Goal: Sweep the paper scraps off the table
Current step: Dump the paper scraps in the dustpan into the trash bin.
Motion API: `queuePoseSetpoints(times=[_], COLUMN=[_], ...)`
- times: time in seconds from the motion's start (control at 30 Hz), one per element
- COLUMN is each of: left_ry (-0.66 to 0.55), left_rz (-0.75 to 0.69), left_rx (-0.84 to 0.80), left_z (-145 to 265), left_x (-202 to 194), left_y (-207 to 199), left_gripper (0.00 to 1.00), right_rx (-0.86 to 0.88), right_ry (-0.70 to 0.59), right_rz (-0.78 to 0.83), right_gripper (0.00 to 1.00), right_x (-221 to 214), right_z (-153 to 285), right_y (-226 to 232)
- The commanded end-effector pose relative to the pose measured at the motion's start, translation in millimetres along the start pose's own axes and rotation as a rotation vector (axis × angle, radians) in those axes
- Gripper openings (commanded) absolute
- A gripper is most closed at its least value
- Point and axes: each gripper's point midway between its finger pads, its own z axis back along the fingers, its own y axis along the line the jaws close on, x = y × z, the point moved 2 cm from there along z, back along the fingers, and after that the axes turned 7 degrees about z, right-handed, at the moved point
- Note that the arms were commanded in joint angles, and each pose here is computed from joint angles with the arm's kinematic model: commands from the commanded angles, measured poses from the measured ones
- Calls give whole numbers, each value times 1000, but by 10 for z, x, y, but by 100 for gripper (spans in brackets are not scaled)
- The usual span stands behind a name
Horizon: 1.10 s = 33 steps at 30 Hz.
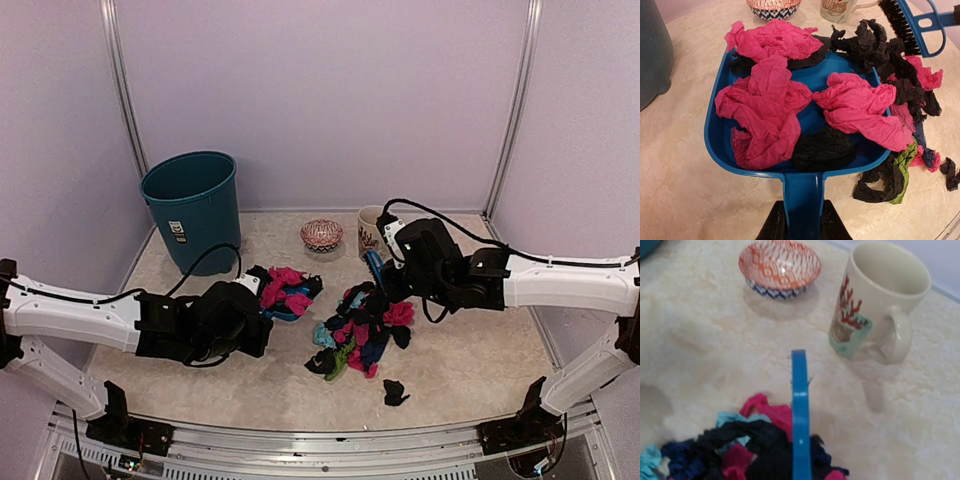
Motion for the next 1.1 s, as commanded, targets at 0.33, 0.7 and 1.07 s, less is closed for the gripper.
queuePoseSetpoints(times=[0.33,0.7,1.07], left_ry=[-55,-77,-138], left_rz=[-16,-22,38], left_rx=[29,120,304], left_z=[516,827,1020], left_x=[927,1557,2131], left_y=[67,310,1034], left_gripper=[0,0,0], right_rx=[-15,-3,-13], right_ry=[15,-14,18], right_rz=[-32,-54,-34], right_gripper=[0,0,0], right_x=[-159,-118,-209], right_z=[181,298,303], right_y=[-171,-221,-252])
